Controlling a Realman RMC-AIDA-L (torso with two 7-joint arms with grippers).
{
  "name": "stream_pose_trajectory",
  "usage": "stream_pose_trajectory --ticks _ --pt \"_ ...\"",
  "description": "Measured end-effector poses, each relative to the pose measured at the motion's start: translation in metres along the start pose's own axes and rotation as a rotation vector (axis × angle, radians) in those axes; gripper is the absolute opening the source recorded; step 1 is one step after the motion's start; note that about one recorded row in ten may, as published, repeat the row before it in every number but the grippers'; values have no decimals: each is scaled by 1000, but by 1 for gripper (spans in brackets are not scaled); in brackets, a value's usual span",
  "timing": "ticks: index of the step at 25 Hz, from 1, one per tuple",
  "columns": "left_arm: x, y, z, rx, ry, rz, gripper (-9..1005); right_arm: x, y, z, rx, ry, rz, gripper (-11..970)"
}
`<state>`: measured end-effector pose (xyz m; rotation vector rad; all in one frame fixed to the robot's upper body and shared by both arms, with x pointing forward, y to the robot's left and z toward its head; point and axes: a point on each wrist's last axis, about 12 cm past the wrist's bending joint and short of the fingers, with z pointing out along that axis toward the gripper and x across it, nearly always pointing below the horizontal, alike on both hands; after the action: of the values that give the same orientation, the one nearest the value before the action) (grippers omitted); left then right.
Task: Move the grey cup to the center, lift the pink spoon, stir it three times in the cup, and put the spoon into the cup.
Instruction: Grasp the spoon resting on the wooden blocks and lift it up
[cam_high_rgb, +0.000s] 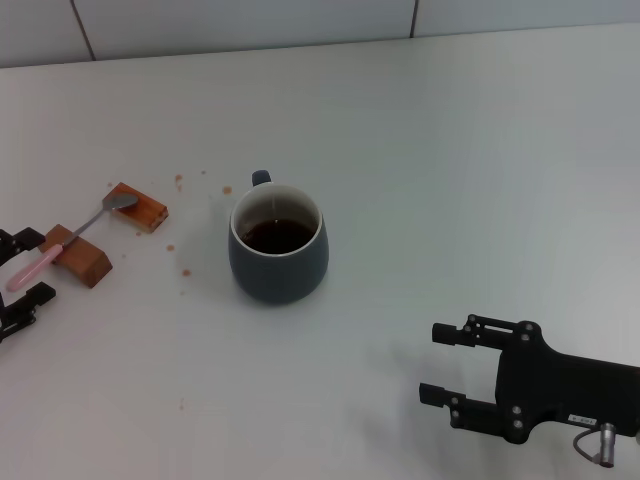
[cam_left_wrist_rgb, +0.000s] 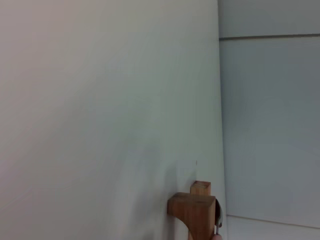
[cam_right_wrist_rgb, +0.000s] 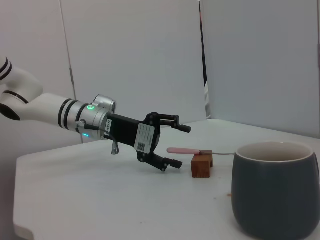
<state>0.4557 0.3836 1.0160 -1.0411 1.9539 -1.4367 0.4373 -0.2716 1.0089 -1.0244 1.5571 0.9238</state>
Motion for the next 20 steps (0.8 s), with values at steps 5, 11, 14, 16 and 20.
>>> stream_pose_trajectory --ticks 5,11,14,16,20 --pt "-2 -1 2 -8 -8 6 827 -1 -1 1 0 -2 -3 677" --pt "-4 -4 7 -7 -7 29 822 -2 -3 2 -1 -4 -7 677" --pt "-5 -7 11 -5 -2 37 814 -3 -4 2 0 -5 -8 677" --pt "-6 -7 11 -5 -2 38 809 -3 -4 2 1 -6 -9 677" --pt "-6 -7 13 -10 -5 40 798 -3 -5 2 4 -7 -9 677"
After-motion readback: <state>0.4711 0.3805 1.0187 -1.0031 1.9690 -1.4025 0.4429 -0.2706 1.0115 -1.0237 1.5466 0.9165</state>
